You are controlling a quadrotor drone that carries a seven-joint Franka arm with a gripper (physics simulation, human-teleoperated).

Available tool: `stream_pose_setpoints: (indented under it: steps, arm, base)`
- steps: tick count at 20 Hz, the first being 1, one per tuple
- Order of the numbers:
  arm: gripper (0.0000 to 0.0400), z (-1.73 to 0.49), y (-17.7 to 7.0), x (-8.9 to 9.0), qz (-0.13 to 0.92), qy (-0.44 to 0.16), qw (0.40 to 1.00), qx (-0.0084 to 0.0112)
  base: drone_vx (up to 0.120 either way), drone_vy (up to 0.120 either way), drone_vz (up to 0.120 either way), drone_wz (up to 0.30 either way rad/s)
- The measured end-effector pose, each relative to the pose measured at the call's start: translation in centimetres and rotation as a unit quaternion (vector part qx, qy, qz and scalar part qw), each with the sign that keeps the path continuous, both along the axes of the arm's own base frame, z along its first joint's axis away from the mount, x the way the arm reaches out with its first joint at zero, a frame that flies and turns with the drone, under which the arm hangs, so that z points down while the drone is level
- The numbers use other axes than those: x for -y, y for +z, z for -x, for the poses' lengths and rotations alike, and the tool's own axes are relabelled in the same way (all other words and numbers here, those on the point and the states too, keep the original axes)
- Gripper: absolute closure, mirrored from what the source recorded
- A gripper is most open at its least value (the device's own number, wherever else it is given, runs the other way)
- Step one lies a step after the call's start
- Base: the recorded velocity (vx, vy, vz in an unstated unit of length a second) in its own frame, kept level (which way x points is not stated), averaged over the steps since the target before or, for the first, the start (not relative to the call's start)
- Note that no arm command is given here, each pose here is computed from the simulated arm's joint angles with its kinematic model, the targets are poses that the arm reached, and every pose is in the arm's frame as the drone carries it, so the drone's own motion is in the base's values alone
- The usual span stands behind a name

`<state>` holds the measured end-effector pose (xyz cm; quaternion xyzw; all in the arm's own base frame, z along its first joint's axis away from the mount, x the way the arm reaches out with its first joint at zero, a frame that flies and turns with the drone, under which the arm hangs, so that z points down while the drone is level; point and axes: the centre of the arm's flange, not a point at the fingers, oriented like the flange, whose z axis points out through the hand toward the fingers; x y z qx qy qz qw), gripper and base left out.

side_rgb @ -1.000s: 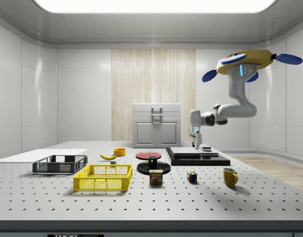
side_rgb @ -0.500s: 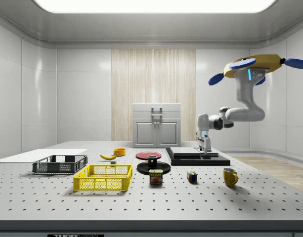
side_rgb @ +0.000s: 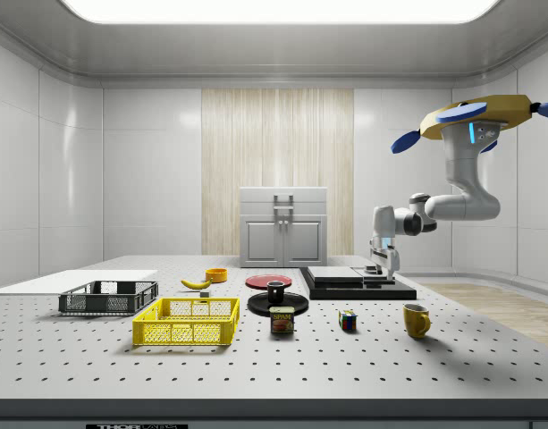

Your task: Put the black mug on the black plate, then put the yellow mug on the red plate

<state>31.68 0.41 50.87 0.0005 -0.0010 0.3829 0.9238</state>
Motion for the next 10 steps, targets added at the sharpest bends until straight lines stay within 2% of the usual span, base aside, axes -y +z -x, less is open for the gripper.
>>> stream_pose_setpoints:
  steps: [7, 10]
  arm:
    - [0.0, 0.0, 0.0, 0.0, 0.0, 0.0, 1.0, 0.0]
    - [0.0, 0.0, 0.0, 0.0, 0.0, 0.0, 1.0, 0.0]
  base:
    - [-0.12, 0.0, -0.12, 0.0]
    - [-0.12, 0.0, 0.0, 0.0]
